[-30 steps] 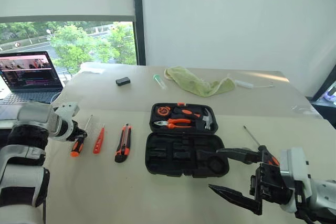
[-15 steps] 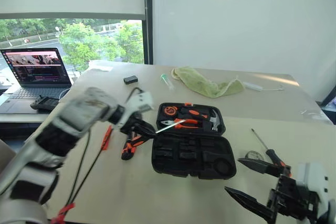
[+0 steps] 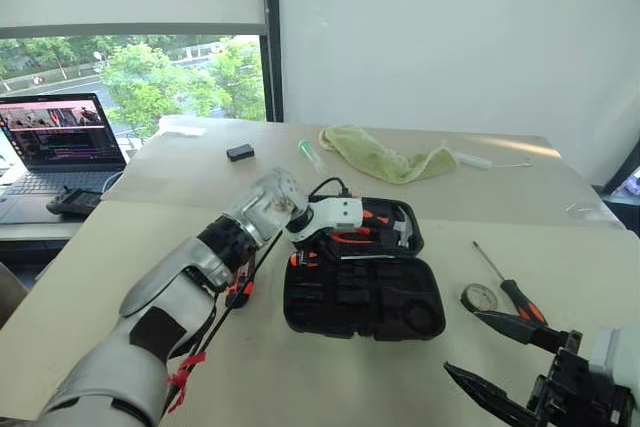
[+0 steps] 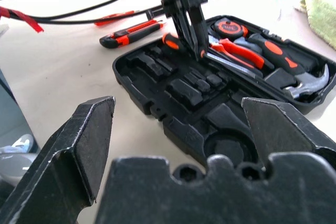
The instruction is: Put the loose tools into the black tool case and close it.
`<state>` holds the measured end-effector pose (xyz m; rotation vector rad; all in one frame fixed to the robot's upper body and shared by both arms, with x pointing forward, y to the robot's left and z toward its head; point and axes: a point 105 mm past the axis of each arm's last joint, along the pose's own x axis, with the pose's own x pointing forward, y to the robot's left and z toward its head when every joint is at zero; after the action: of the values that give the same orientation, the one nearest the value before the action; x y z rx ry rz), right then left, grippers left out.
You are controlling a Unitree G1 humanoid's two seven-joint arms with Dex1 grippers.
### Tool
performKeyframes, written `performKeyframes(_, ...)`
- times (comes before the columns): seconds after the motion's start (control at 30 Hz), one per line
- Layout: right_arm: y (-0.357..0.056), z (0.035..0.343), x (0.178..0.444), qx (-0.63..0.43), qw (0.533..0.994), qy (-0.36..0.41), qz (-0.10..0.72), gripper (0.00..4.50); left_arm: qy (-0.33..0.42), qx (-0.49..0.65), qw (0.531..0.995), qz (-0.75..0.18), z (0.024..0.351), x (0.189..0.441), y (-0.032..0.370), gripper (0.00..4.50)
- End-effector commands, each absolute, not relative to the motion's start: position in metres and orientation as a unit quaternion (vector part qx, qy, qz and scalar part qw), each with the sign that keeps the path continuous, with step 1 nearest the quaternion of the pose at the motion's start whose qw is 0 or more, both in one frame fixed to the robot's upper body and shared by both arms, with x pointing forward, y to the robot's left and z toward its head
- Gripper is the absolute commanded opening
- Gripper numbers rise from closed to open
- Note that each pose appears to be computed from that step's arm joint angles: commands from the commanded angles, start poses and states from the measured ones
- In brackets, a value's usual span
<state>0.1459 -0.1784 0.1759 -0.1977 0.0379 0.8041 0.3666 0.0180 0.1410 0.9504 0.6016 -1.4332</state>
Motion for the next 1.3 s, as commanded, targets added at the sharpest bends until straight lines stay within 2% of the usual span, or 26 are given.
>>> performKeyframes(0.03, -0.175, 0.184, 0.143, -0.115, 0.916, -0.002, 0.385, 4.50, 0.246, 0.434, 0.608, -0.618, 0.145, 0.372, 0.013, 0.39)
performKeyframes(0.53, -0.174, 0.185, 0.137, -0.109, 0.921, 0.001, 0.373, 4.50, 0.230, 0.460, 0.602, -0.611, 0.137, 0.381, 0.008, 0.39)
performKeyframes(0.6, -0.173, 0.185, 0.137, -0.109, 0.921, 0.001, 0.373, 4.50, 0.227, 0.453, 0.607, -0.612, 0.139, 0.381, 0.006, 1.39)
performKeyframes(0.7, -0.172, 0.185, 0.136, -0.109, 0.921, 0.001, 0.374, 4.50, 0.216, 0.420, 0.623, -0.624, 0.160, 0.377, 0.007, 2.34)
performKeyframes(0.83, -0.171, 0.185, 0.136, -0.108, 0.921, 0.002, 0.374, 4.50, 0.203, 0.387, 0.640, -0.632, 0.190, 0.367, 0.023, 2.34)
performKeyframes(0.93, -0.171, 0.185, 0.138, -0.108, 0.921, 0.001, 0.375, 4.50, 0.178, 0.379, 0.667, -0.616, 0.200, 0.366, 0.036, 2.34)
performKeyframes(1.03, -0.170, 0.185, 0.139, -0.107, 0.920, -0.001, 0.376, 4.50, 0.163, 0.336, 0.688, -0.622, 0.203, 0.360, 0.040, 1.61)
performKeyframes(1.17, -0.170, 0.185, 0.139, -0.108, 0.919, 0.000, 0.378, 4.50, 0.133, 0.212, 0.739, -0.626, 0.197, 0.353, 0.033, 0.09)
performKeyframes(1.3, -0.170, 0.185, 0.140, -0.109, 0.920, -0.001, 0.376, 4.50, 0.144, 0.118, 0.774, -0.605, 0.171, 0.354, 0.027, 0.03)
